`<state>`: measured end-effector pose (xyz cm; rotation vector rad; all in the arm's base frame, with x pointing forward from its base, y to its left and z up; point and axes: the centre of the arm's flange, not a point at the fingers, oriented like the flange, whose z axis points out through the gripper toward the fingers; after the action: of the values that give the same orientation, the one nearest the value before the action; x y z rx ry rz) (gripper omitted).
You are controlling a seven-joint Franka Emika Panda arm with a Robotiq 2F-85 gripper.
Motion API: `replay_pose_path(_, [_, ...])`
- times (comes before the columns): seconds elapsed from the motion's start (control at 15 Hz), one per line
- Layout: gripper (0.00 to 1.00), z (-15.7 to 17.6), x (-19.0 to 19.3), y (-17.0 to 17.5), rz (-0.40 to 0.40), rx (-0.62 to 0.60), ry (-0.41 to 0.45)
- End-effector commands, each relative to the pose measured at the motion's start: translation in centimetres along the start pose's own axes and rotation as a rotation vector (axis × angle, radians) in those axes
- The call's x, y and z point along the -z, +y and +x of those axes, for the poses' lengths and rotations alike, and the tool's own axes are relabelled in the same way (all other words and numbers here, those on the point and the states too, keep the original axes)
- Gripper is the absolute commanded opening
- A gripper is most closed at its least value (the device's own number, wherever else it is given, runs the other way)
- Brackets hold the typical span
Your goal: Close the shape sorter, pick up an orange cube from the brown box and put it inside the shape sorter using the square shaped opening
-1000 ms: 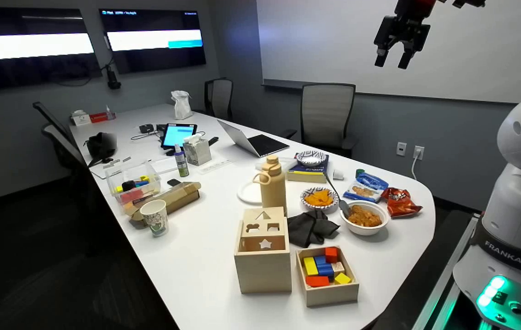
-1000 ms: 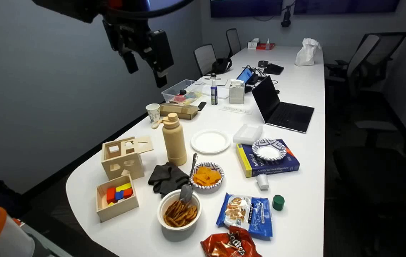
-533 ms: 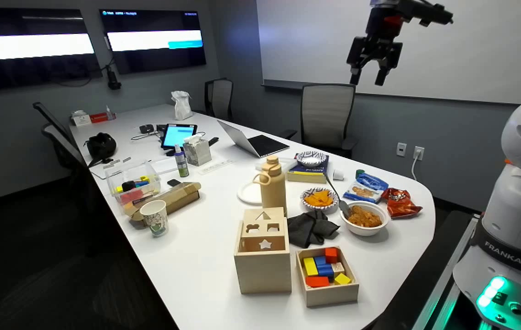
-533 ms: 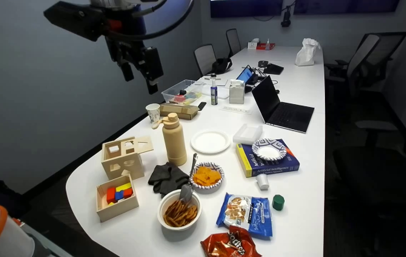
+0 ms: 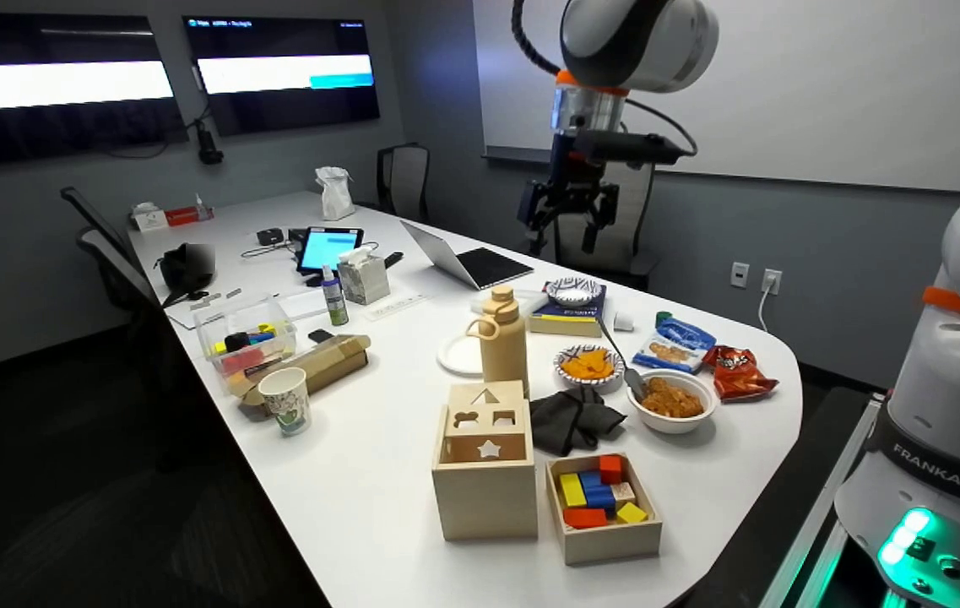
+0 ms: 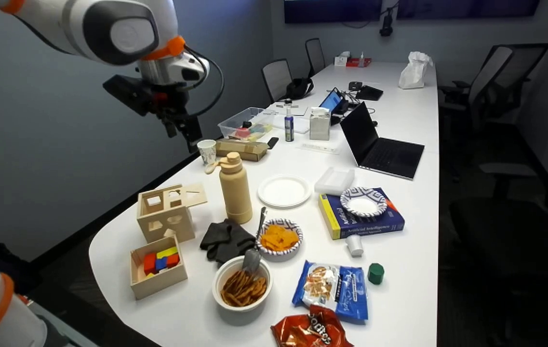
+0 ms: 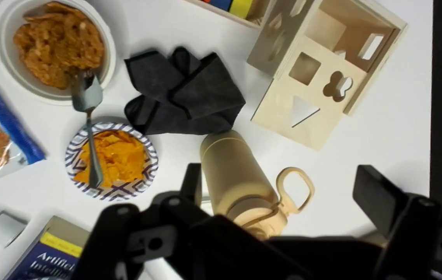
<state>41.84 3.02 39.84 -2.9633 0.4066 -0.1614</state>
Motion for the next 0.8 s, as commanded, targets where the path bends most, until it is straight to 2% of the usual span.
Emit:
replay_pose_path(0.0, [1.0, 3.3, -7.0, -2.0, 0.063, -0.072, -0.047])
replay_pose_path(0.27, [1.0, 2.3, -12.9, -0.6, 0.085, -0.181, -0.084])
replay_pose_path(0.53, [1.0, 1.0, -17.1, 1.0, 0.108, -0.285, -0.113])
replay_pose_path(0.73, [1.0, 1.1, -19.1, 1.4, 0.132, -0.336, -0.065])
